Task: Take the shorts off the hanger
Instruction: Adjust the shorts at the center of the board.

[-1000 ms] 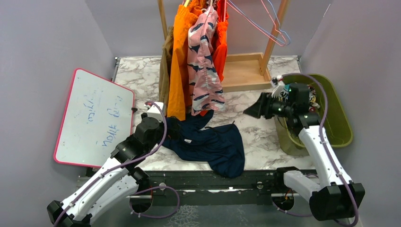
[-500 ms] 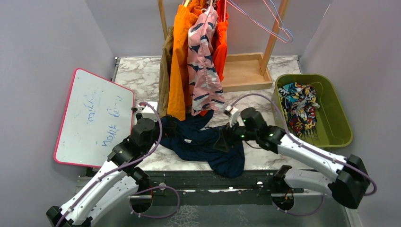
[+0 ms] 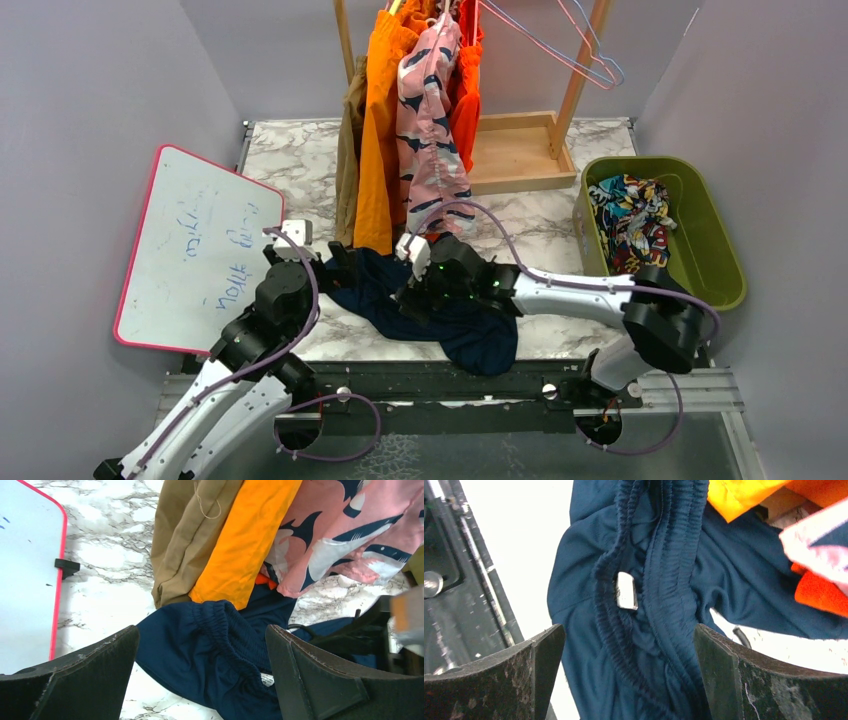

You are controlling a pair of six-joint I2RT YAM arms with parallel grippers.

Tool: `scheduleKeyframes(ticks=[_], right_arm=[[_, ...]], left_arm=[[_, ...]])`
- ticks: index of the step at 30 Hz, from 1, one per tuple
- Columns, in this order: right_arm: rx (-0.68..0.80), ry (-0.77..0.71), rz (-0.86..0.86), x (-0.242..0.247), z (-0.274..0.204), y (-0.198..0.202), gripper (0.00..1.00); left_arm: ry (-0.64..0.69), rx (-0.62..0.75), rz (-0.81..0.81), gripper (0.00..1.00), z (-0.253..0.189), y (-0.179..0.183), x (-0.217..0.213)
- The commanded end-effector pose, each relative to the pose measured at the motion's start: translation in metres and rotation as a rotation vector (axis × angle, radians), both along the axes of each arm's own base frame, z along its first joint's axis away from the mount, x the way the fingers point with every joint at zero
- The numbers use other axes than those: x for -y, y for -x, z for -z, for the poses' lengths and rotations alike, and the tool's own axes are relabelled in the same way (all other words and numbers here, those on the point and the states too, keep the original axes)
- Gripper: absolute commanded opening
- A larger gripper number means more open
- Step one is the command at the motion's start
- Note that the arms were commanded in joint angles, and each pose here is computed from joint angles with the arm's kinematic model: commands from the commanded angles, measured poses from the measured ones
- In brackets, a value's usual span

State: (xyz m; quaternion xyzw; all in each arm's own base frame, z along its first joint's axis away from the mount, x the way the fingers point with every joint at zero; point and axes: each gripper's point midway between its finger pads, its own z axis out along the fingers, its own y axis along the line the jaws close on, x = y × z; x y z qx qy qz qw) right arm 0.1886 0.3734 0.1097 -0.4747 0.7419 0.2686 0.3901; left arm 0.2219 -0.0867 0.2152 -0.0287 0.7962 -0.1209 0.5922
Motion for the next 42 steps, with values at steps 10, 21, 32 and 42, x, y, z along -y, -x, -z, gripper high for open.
scheduleKeyframes(ticks=[10, 21, 32, 42], right_arm=[[0.033, 0.182, 0.096, -0.013, 0.064, -0.037, 1.00], [-0.174, 0.387, 0.168, 0.023, 0.139, -0.010, 0.55], [-0.065, -0.006, 0.014, 0.003, 0.004, 0.009, 0.08], [0.123, -0.342, -0.088, 0.008, -0.134, 0.026, 0.01]], left_arm=[[0.021, 0.039, -0.091, 0.99, -0.008, 0.003, -0.020], [0.015, 0.032, -0.082, 0.99, -0.006, 0.002, -0.018], [0.010, 0.026, -0.081, 0.99, -0.005, 0.002, -0.018], [0.013, 0.029, -0.084, 0.99, -0.006, 0.002, -0.018]])
